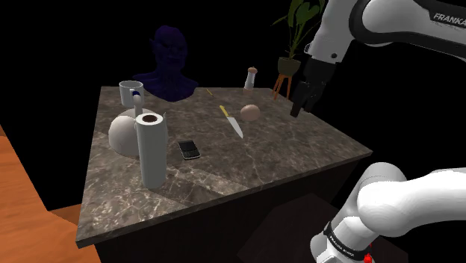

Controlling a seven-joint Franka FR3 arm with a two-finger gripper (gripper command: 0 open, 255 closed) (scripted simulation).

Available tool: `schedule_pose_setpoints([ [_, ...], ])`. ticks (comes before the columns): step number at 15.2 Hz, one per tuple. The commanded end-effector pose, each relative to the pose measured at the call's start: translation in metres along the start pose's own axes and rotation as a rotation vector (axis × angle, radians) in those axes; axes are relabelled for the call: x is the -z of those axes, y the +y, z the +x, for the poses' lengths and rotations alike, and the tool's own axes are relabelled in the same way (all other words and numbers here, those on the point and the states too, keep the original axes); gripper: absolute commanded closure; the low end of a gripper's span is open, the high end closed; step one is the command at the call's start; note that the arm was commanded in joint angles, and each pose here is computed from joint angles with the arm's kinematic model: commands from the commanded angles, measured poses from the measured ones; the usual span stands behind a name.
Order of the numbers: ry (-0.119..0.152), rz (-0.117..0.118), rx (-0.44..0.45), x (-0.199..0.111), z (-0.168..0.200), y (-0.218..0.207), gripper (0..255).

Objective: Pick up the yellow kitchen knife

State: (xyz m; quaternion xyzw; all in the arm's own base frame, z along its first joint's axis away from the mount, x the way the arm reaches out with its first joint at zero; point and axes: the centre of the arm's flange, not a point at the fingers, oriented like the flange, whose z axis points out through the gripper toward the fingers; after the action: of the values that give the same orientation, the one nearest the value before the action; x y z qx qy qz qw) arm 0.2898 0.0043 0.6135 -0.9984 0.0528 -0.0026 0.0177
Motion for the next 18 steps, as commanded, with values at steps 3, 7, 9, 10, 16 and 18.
schedule_pose_setpoints([
  [3, -0.010, -0.005, -0.014, -0.008, 0.026, 0.003, 0],
  [7, -0.031, -0.014, -0.041, -0.026, 0.079, 0.009, 0],
  [9, -0.041, -0.018, -0.054, -0.035, 0.105, 0.013, 0],
  [10, -0.046, -0.021, -0.061, -0.039, 0.118, 0.015, 0],
  [16, -0.077, -0.034, -0.101, -0.068, 0.195, 0.029, 0],
  [18, -0.087, -0.039, -0.115, -0.078, 0.220, 0.034, 0],
])
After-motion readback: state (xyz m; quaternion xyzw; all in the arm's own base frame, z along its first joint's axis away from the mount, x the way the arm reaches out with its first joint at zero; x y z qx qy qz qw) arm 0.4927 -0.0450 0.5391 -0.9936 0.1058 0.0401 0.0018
